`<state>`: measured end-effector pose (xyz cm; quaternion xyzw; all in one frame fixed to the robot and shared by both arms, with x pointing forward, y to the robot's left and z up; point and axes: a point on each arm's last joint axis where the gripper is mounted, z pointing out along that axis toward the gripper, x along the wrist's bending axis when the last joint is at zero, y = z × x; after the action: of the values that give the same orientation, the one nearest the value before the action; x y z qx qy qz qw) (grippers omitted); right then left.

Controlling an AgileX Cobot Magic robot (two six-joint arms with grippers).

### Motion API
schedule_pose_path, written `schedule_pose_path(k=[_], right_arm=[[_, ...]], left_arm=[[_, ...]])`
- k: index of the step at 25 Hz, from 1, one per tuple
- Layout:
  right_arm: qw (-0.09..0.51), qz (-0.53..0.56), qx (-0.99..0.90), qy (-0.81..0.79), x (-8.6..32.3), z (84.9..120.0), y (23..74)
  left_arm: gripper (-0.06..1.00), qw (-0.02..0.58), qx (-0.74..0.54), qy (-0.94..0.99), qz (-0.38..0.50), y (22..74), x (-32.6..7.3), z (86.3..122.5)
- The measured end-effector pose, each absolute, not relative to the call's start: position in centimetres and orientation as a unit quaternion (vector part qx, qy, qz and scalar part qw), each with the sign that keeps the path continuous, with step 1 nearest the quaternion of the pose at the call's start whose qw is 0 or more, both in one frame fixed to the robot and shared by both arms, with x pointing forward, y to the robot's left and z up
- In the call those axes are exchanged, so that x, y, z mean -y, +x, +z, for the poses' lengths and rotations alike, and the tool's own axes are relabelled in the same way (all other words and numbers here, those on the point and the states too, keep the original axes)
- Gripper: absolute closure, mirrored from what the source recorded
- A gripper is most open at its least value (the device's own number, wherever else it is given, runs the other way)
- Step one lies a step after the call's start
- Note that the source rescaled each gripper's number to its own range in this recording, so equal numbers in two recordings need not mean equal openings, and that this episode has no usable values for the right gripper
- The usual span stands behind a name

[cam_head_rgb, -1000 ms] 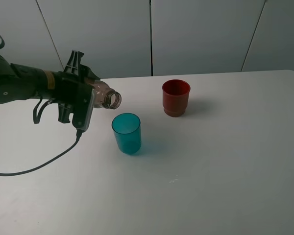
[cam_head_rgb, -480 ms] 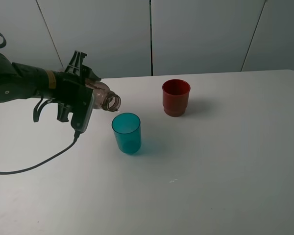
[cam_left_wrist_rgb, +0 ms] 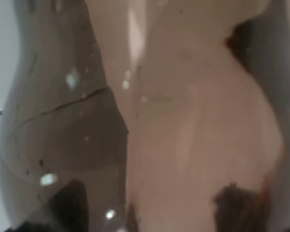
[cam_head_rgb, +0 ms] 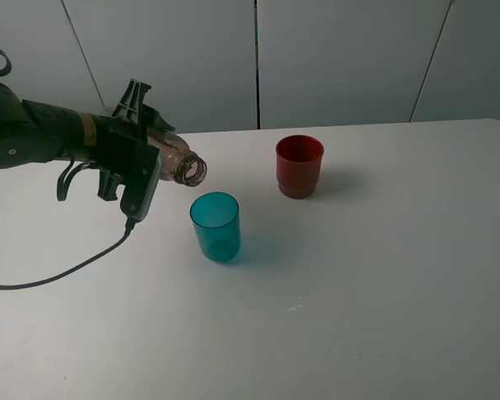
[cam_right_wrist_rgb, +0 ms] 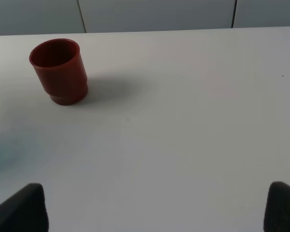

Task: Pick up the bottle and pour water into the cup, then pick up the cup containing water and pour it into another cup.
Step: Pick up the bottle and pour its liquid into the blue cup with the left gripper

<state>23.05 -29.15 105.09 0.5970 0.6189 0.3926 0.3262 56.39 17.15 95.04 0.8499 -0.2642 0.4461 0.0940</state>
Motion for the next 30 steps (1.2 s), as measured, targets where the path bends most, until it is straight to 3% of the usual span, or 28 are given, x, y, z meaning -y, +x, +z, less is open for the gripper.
schedule_pose_path(k=[30], right_arm=[[0.326,0.393,-0.619,0.597,29.15,105.09,23.05]], left_arm=[[0.94,0.084,0.302,0.839,0.445,56.23,-16.91,94.99]])
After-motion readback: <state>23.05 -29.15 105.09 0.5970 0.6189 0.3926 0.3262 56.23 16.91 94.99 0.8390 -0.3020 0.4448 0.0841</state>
